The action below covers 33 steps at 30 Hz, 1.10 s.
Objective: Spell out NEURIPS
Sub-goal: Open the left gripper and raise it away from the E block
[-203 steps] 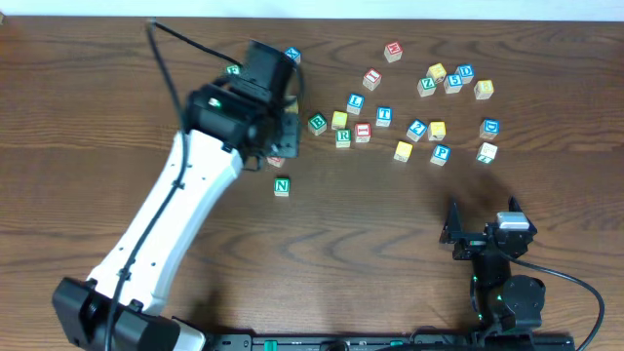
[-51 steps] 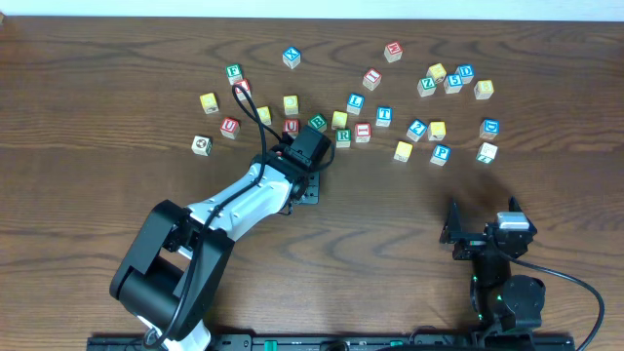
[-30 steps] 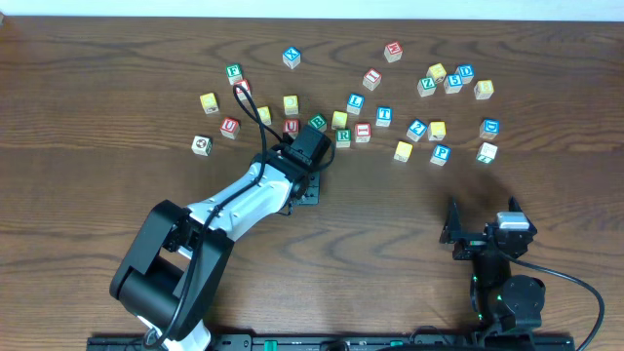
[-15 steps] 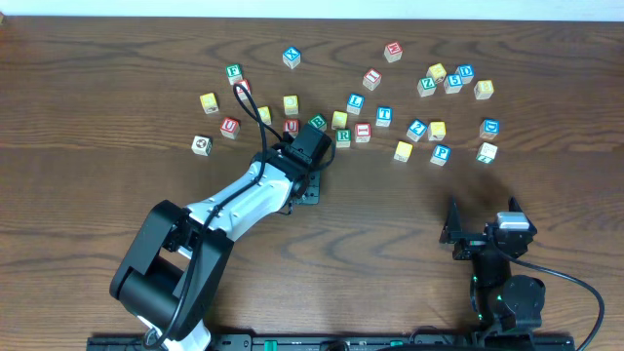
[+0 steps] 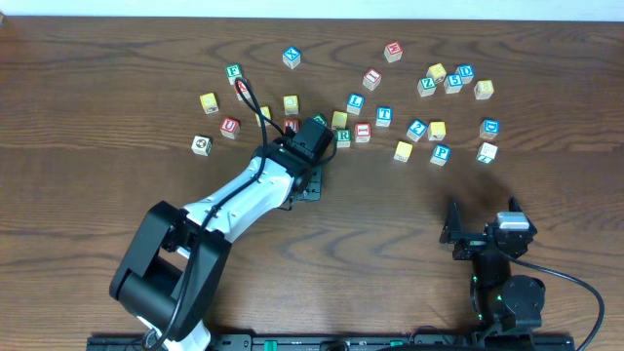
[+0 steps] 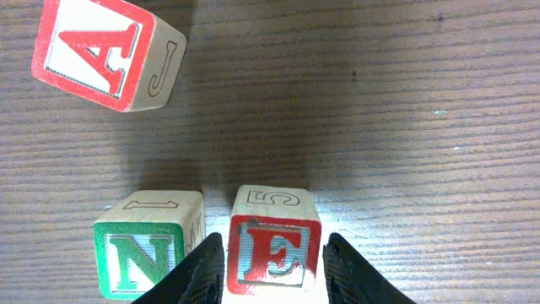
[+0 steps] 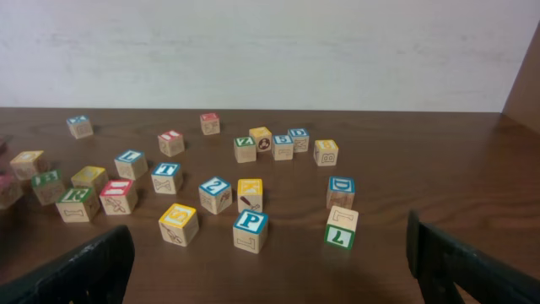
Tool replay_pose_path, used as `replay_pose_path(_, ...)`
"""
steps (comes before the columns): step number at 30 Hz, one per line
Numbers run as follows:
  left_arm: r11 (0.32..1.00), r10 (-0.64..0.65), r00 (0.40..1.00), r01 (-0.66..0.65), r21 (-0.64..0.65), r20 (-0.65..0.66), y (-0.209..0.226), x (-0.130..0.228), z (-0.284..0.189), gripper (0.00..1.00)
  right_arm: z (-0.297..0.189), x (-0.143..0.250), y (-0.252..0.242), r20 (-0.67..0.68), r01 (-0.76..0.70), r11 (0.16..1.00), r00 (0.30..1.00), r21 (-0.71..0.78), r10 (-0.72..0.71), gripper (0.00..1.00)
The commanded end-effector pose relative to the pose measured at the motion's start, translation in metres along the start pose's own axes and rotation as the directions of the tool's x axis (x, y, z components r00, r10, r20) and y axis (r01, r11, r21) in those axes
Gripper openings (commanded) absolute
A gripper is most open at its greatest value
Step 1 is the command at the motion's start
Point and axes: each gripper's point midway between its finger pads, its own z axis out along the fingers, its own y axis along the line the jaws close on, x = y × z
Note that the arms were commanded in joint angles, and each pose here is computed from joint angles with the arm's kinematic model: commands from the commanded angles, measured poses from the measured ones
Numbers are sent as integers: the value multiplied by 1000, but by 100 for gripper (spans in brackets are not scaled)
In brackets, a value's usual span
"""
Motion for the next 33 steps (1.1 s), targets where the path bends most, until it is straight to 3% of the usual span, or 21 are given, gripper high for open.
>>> replay_pose_path(1,1000,10,997,-11,15,72,-3,-19,-24,38,0,1,-1,-1,8,1000,1000,5,-8,99)
replay_pose_path(11,1000,4,974,-2,-5,226,10,-39,-84,38,0,1,-1,-1,8,1000,1000,5,-8,99)
replay_pose_path(16,1000,-16,967,19,-10,254,23,-51,-113,50,0,1,-1,-1,8,1000,1000,5,-8,99)
replay_pose_path(25,992,-100,947,119,-44,306,78,-93,-165,57,0,1,-1,-1,8,1000,1000,5,-8,99)
replay_pose_path(28,998,-51,958,58,-16,283,90,-102,-177,66,0,1,-1,-1,8,1000,1000,5,-8,99)
replay_pose_path(33,997,-72,975,77,-12,208,126,-119,-172,69,0,1,-1,-1,8,1000,1000,5,-8,99)
